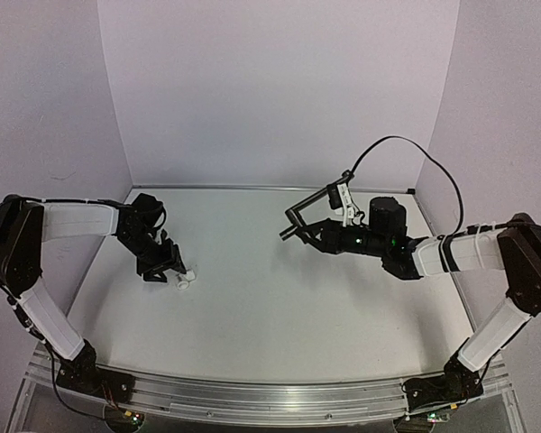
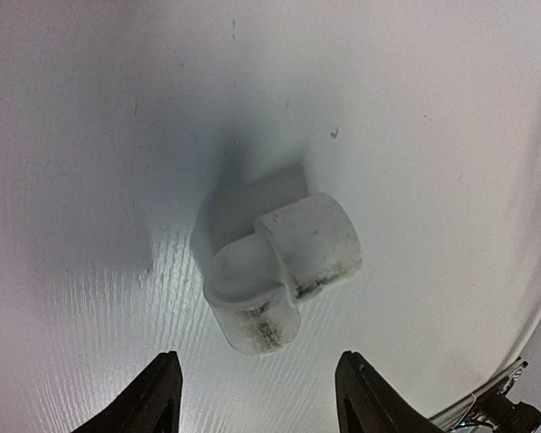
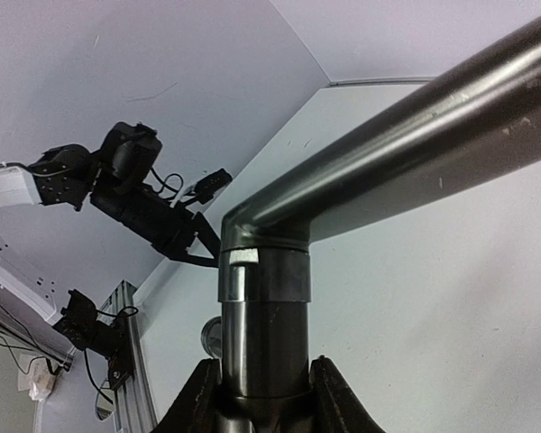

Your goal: Install the water faucets

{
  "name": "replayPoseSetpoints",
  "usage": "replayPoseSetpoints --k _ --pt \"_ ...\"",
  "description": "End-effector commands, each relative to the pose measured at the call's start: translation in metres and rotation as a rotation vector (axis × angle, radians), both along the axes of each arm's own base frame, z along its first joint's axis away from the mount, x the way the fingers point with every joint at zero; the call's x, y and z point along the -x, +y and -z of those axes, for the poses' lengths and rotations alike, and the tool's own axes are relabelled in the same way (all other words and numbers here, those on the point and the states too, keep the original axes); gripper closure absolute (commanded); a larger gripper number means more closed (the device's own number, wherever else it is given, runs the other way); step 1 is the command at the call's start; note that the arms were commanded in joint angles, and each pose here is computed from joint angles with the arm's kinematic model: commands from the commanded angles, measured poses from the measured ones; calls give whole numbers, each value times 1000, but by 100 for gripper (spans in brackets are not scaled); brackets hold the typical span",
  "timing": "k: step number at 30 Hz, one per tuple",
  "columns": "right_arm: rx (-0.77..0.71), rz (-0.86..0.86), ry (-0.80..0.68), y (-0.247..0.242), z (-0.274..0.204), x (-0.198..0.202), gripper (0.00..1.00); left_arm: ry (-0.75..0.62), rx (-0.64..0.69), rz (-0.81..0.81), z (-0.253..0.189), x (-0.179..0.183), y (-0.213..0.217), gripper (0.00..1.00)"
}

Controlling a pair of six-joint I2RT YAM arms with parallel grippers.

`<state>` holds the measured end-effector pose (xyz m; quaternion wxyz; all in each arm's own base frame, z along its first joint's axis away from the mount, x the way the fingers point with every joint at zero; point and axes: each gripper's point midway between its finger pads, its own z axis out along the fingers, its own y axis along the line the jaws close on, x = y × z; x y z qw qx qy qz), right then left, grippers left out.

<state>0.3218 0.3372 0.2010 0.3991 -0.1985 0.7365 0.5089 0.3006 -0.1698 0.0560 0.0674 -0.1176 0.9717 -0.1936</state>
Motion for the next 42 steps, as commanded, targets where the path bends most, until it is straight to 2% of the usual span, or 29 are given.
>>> replayPoseSetpoints --k 1,6,16,20,26,28,31,34,37,42 --pt "-101 -27 -180 -1 -56 9 100 -6 -16 54 5 -12 -4 36" --pt "-104 -30 -177 -2 -55 10 100 -1 -17 71 10 -17 -6 33" --pt "-97 -59 -175 3 -49 9 100 21 -30 99 27 -23 -9 50" --pt "-70 -66 -186 6 -44 9 100 37 -26 113 31 -20 -10 62" --pt "65 -98 -300 13 -33 12 100 7 -6 178 22 -24 -17 92" --pt "129 -122 -360 17 -32 14 100 -9 43 206 13 -25 -25 98" --pt "269 -143 -457 16 -23 10 100 -36 181 262 -9 -24 -47 100" --pt "361 -183 -570 13 -24 11 100 -74 431 339 -42 -15 -81 100" --pt "392 -243 -722 13 -36 21 100 -102 683 443 -79 2 -111 100" --pt "371 -374 -903 20 -64 40 100 -97 891 593 -113 33 -145 100"
